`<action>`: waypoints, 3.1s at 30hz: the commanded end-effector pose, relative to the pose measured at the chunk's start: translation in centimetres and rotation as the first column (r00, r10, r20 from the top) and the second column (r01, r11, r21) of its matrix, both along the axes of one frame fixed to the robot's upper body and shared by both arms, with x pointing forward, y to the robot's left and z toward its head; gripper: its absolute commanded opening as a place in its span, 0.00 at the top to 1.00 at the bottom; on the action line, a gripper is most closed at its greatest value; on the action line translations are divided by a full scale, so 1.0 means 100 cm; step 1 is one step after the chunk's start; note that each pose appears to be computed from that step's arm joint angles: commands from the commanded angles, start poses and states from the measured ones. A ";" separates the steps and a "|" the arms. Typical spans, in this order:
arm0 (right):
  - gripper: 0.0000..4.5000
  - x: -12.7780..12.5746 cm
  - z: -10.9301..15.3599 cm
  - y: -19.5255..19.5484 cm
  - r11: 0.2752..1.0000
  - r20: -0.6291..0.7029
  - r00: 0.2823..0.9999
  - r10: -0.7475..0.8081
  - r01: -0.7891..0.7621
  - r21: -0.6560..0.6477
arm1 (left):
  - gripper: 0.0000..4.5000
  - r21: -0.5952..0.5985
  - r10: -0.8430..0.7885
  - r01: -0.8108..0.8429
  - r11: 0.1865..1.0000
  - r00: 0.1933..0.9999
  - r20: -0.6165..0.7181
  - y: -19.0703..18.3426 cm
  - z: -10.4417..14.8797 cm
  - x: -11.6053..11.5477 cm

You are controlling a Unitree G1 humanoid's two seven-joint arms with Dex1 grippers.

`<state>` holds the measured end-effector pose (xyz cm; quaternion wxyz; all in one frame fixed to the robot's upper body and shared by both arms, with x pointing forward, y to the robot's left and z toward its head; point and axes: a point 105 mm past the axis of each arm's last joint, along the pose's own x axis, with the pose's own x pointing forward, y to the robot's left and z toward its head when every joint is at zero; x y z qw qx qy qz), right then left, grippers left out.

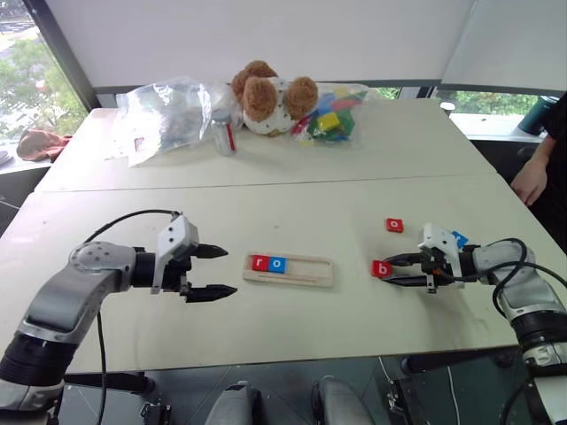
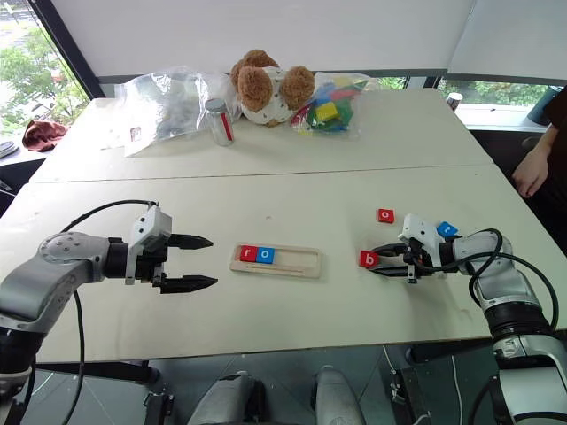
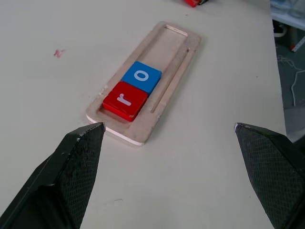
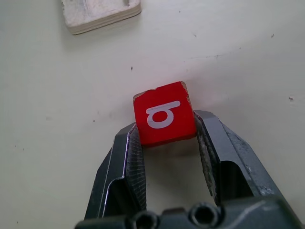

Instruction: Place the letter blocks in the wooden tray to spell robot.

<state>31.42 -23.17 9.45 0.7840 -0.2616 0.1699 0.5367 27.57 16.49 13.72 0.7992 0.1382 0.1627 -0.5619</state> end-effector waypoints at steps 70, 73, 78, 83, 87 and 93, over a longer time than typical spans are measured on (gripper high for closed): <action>0.08 0.013 0.021 0.186 0.988 -0.048 0.988 0.150 -0.152 -0.027 | 0.00 -0.037 0.061 -0.059 0.998 0.996 0.067 -0.007 -0.008 0.008; 0.01 0.013 0.034 0.187 0.990 -0.021 0.990 0.141 -0.141 -0.003 | 0.00 -0.040 0.060 -0.058 0.998 0.996 0.066 -0.008 -0.008 0.009; 0.01 0.013 0.049 0.184 0.992 0.021 0.992 0.125 -0.125 0.011 | 0.00 -0.044 0.057 -0.054 0.998 0.996 0.065 -0.009 -0.007 0.009; 0.01 0.024 0.051 0.178 0.995 0.104 0.990 0.096 -0.094 -0.023 | 0.00 -0.046 0.052 -0.049 0.998 0.997 0.065 -0.010 -0.008 0.011; 0.01 0.031 0.040 0.175 0.994 0.121 0.988 0.095 -0.089 -0.058 | 0.00 -0.046 0.048 -0.045 0.998 0.997 0.067 -0.011 -0.007 0.012; 0.01 0.038 0.030 0.174 0.992 0.133 0.986 0.103 -0.093 -0.082 | 0.00 -0.043 0.055 -0.052 0.998 0.996 0.070 -0.009 -0.007 0.012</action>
